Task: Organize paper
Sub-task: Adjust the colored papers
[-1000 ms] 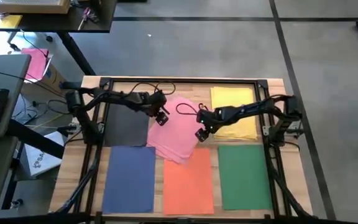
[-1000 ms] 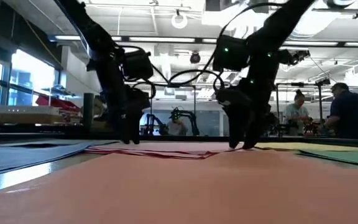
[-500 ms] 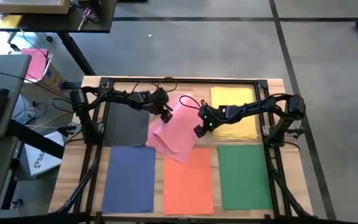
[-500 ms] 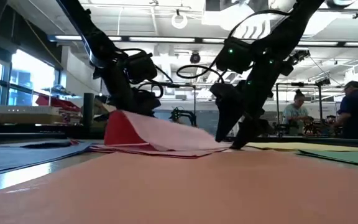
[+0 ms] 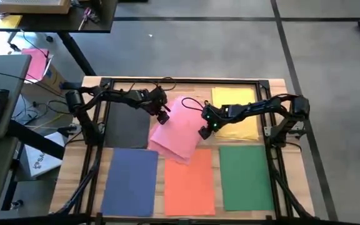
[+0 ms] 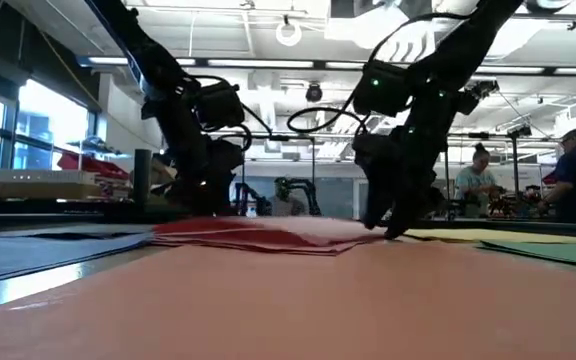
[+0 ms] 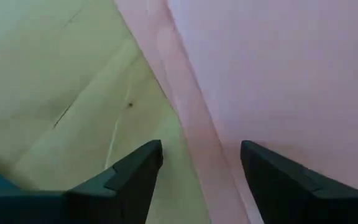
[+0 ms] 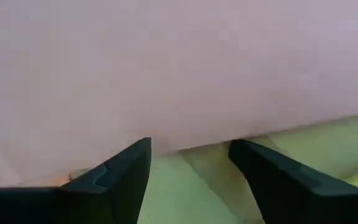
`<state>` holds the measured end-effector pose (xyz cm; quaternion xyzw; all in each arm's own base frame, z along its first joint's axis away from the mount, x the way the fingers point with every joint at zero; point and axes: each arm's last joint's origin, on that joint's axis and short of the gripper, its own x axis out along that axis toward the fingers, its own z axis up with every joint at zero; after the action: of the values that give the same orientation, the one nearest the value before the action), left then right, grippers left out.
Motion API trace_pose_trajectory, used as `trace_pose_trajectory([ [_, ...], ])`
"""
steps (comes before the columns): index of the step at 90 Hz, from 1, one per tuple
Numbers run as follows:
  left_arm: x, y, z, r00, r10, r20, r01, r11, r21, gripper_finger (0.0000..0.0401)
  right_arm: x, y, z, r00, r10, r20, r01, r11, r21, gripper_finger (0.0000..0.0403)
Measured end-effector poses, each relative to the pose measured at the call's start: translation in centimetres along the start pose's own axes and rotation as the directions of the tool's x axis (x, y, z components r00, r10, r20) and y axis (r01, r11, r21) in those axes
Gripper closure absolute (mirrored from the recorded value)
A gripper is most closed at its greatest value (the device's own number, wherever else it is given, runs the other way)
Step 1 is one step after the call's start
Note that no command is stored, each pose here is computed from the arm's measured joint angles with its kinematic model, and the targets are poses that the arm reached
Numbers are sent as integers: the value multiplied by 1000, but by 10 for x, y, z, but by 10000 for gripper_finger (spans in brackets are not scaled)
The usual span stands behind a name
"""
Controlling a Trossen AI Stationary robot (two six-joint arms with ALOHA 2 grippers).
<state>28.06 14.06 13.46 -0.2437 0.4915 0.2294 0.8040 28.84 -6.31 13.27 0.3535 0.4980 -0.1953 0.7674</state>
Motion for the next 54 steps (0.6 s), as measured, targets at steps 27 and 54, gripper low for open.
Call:
trace_pose_trajectory([
  [27,-1,2,-4,999,25,-38,-25,1000,-3,229,6,-1,1,1000,-3,-3,3,1000,5,222],
  [54,5,-2,1,1000,-18,6,18,999,-36,261,19,-11,20,994,26,107,-26,1000,0,240],
])
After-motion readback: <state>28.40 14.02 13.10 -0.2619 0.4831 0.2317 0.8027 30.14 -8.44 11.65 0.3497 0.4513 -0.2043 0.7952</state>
